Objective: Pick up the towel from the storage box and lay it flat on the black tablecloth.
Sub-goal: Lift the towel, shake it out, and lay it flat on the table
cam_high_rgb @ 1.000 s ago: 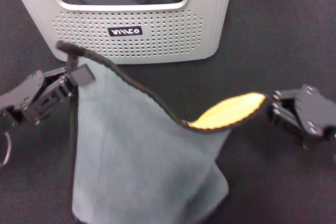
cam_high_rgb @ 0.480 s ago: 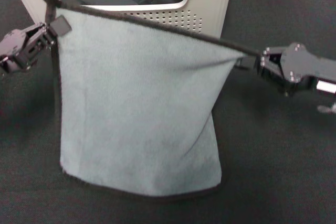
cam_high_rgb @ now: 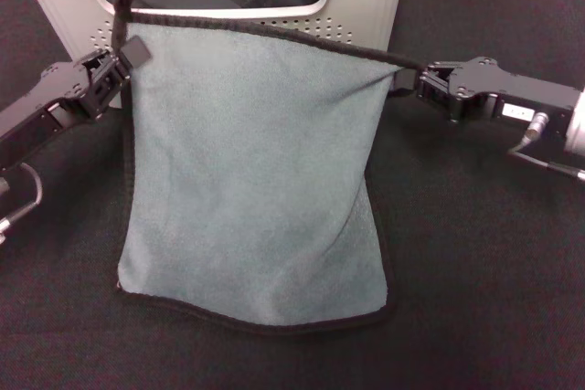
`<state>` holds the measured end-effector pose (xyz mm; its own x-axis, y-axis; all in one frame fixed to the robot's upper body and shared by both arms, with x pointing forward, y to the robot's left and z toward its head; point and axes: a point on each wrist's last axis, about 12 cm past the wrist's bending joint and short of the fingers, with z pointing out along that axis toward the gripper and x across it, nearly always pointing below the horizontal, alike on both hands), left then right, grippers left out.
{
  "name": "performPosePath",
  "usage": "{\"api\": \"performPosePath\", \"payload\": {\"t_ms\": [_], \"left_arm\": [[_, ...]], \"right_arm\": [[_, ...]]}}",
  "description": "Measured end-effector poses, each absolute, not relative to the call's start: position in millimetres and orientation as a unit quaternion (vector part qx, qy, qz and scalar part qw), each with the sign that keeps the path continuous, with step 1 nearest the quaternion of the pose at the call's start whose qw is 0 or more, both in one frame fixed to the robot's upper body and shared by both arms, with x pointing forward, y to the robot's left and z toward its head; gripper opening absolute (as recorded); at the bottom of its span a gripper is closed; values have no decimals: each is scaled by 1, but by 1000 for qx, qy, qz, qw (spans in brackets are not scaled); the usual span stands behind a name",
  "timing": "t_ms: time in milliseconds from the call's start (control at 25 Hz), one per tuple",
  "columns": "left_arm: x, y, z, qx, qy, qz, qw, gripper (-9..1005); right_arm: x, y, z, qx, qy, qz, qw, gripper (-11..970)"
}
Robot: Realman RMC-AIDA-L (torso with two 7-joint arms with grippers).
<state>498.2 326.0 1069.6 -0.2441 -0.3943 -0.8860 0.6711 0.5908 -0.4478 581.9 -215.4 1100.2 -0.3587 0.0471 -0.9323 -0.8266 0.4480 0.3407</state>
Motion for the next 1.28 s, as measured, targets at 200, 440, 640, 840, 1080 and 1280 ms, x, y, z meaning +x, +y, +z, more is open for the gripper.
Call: {"api": "performPosePath", "payload": {"t_ms": [200,440,640,840,1080,1280], "left_arm": [[498,318,1062,82,654,-423,622,50],[485,312,1067,86,617,-464,630,50],[476,298,1089,109,533,-557,628,49],[481,289,1103,115,491,-603,618,49],[478,284,1111,154,480,-650,569,49],[464,280,1117,210,485,-682,505,50]], "right_arm": [[593,-211,1098,-271,711,424,491,14],[585,-214,1103,-301,689,426,503,14],[553,-236,1131,-340,628,437,547,15],[521,-253,1168,-373,585,406,595,15],[479,-254,1180,-397,564,414,594,15],[421,-258,1183,-433,555,370,606,15]]}}
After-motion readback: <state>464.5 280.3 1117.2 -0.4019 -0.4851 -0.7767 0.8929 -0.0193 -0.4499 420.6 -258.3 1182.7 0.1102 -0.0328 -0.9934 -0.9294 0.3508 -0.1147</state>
